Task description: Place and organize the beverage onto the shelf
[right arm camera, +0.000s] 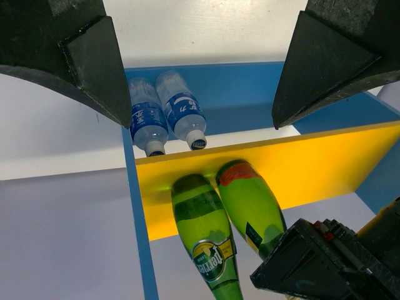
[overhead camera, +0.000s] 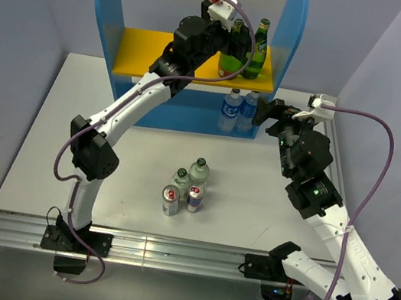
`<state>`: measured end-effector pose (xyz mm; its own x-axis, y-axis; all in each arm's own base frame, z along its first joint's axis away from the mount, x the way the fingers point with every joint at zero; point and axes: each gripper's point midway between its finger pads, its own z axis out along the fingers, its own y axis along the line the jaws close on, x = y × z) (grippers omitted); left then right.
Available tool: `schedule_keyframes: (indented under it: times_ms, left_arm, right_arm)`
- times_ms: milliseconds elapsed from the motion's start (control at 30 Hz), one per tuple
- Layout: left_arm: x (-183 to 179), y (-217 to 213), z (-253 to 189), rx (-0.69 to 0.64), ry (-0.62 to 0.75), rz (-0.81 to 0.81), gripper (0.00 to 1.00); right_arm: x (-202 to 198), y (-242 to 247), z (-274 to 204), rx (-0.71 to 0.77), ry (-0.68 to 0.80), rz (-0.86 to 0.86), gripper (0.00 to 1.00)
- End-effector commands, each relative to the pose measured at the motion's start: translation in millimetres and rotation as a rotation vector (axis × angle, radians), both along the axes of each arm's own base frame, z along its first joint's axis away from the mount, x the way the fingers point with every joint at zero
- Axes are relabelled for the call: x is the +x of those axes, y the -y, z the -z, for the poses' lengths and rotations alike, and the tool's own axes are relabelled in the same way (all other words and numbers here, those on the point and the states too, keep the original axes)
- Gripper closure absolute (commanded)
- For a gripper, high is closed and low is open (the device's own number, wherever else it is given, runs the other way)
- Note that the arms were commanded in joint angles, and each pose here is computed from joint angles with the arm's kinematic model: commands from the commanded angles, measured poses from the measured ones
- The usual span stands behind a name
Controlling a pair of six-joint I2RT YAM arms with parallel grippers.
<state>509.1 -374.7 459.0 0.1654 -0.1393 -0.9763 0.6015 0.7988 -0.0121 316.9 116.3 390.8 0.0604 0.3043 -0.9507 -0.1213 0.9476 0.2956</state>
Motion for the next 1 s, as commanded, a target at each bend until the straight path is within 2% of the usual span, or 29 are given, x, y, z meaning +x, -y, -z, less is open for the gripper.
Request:
schedule_keyframes:
  times_ms: [0,233,333,400,433,467,500,533,567,600,633,667,700,733,767,833,867,967]
  left_arm:
    - [-29,-32,-72,-0.047,0.157,-0.061,0.01]
    - [-63,-66,-102,-0.051,0.189,-0.098,0.01]
    - [-78,-82,-102,-0.044,0.151,-0.125,0.01]
    - [-84,-89,-81,-0.031,0.087,-0.139,0.01]
    - [-103,-111,-94,-0.067,0.095,-0.182,0.01]
    - [-105,-108,-49,-0.026,0.023,-0.199,0.01]
    - [-114,-113,-36,-0.027,0.012,-0.221,0.01]
    - [-138,-143,-45,-0.077,0.030,-0.303,0.01]
    - [-151,-129,16,0.006,-0.039,-0.293,0.01]
    - [-177,-139,11,-0.043,-0.026,-0.287,0.01]
    - [-193,-130,53,0.014,-0.086,-0.265,0.01]
    - [-205,-129,66,-0.038,-0.150,-0.241,0.01]
    - [-216,-131,86,-0.009,-0.200,-0.239,0.01]
    - [-230,-144,85,-0.038,-0.210,-0.244,0.01]
    - [-245,-143,110,-0.029,-0.261,-0.247,0.01]
    - [-273,-150,134,-0.003,-0.319,-0.216,0.01]
    - [-279,-153,140,-0.044,-0.366,-0.217,0.01]
    - [-303,-157,166,-0.054,-0.459,-0.178,0.01]
  right_arm:
    - [2,0,-5,0.025,0.026,0.009,0.00]
    - [4,-1,-2,0.022,0.018,0.012,0.00]
    - [5,-2,0,0.025,0.017,0.011,0.00]
    - [5,-2,1,0.030,0.016,0.009,0.00]
    - [6,-4,5,0.033,0.009,0.004,0.00]
    - [5,-5,6,0.038,0.009,-0.001,0.00]
    - [6,-7,8,0.041,0.006,-0.008,0.00]
    - [6,-12,12,0.046,0.000,-0.030,0.00]
    - [7,-14,16,0.044,-0.007,-0.038,0.00]
    - [7,-16,17,0.053,-0.013,-0.045,0.00]
    - [8,-21,21,0.048,-0.029,-0.064,0.00]
    - [8,-22,22,0.048,-0.033,-0.071,0.00]
    - [8,-24,25,0.054,-0.040,-0.076,0.00]
    - [8,-25,24,0.059,-0.038,-0.079,0.00]
    - [9,-27,26,0.059,-0.042,-0.084,0.00]
    - [10,-29,30,0.057,-0.051,-0.089,0.00]
    - [10,-28,30,0.058,-0.052,-0.086,0.00]
    - [13,-27,32,0.053,-0.060,-0.071,0.00]
